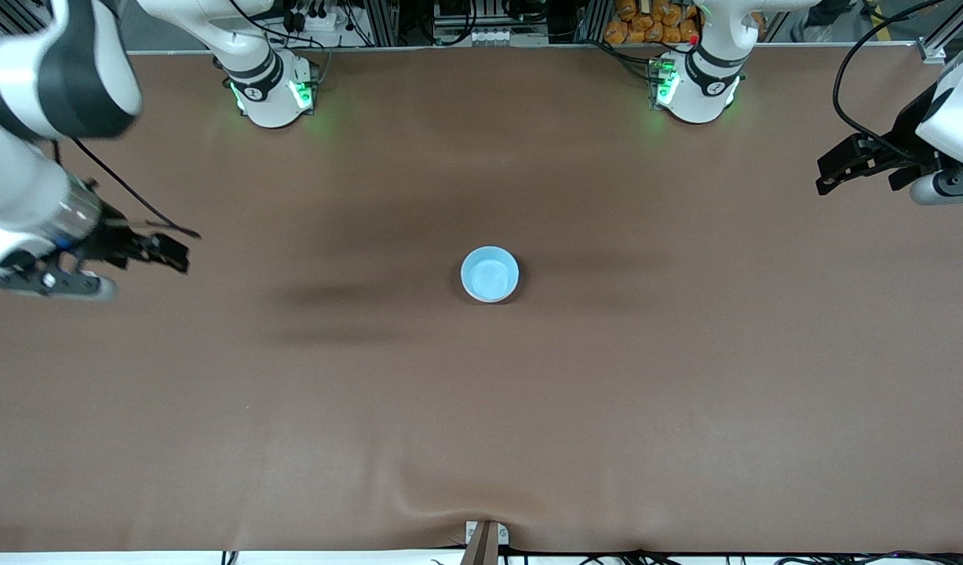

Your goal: Stack pink and blue bowls on white bowl

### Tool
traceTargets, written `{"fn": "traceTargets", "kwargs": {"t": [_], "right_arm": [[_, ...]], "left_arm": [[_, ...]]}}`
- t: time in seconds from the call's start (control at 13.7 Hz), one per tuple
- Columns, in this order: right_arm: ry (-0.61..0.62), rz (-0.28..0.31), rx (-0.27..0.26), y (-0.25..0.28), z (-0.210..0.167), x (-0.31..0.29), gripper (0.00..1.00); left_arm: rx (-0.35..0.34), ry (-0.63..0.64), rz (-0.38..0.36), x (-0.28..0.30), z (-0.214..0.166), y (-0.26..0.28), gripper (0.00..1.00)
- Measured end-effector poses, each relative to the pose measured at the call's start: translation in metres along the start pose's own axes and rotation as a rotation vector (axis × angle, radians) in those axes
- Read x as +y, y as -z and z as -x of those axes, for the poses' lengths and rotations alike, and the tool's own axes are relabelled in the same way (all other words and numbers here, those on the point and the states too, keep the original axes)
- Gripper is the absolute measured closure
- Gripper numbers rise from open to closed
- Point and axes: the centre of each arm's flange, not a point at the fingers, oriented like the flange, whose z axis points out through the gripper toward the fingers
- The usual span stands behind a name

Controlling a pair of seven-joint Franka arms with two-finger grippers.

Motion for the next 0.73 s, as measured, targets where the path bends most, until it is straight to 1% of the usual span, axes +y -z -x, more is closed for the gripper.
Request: {"fn": "traceTargets", "kwargs": {"t": [0.22, 0.44, 0.73], "right_arm": [[0.037, -0.004, -0.027, 0.041, 0.023, 0.022, 0.0], [0.034, -0.051, -0.039, 0.084, 0.035, 0.045, 0.0], [0.033, -0.058, -0.055, 0.101, 0.042, 0.052, 0.0]], "left_arm": [[-0.004, 0.0, -0.001, 0.0, 0.0, -0.002, 0.0], [-0.005, 0.0, -0.001, 0.0, 0.0, -0.002, 0.0], [-0.002, -0.002, -0.001, 0.001, 0.0, -0.002, 0.0]]}}
